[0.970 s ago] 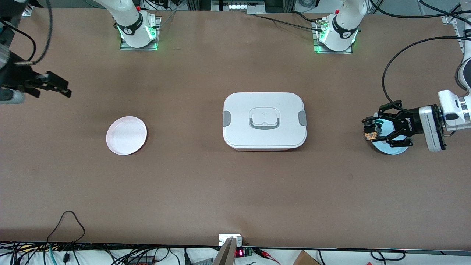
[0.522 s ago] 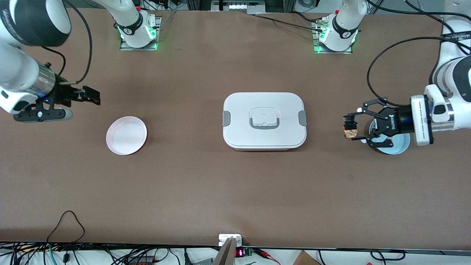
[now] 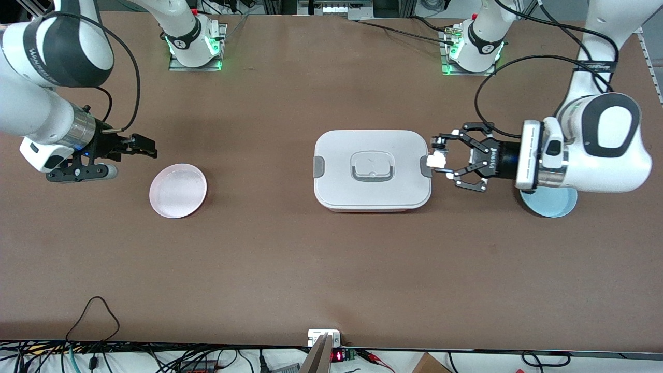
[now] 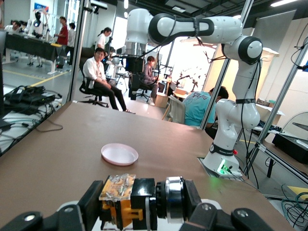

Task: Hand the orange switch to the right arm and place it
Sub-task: 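Carry the switch over the box while the right gripper approaches it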

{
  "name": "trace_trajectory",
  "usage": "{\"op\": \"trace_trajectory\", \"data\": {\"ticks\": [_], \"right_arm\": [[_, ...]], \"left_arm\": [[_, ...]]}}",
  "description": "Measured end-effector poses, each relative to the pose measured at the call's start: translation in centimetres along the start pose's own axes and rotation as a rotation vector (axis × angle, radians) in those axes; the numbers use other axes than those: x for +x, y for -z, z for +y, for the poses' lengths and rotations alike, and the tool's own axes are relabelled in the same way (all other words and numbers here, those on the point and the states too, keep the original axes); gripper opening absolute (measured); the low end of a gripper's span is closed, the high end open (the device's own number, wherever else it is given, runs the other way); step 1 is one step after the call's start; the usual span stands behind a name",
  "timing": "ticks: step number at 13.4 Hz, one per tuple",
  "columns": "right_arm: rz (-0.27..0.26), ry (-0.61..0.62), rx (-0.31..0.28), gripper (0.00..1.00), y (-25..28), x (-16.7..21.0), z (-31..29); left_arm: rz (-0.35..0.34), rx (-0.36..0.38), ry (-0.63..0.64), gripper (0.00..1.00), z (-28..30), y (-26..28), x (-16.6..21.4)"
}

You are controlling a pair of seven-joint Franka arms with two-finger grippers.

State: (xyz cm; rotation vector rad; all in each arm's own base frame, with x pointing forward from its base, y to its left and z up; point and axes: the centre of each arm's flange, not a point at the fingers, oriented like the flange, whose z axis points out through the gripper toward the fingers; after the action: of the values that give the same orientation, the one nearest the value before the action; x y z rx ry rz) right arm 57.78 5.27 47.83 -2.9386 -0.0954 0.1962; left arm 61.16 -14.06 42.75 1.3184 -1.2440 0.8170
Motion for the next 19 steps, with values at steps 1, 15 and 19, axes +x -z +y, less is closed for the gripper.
{"op": "trace_trajectory", "data": {"ticks": [1,15,19], "right_arm": [[-0.022,0.001,0.113,1.00,0.1,-0.4,0.6],[-0.112,0.063,1.452,1.00,-11.3,-3.2,-3.0],[-0.055,0.015,1.515,1.00,-14.1,-2.2,-6.5]], "left_arm": [[0.016,-0.010,-0.008,0.72,0.0,-0.9,-0.4],[0.120,0.014,-0.005,0.72,-0.9,-12.6,-0.5],[0.120,0.018,-0.002,0.72,-0.6,-15.2,-0.2]]}}
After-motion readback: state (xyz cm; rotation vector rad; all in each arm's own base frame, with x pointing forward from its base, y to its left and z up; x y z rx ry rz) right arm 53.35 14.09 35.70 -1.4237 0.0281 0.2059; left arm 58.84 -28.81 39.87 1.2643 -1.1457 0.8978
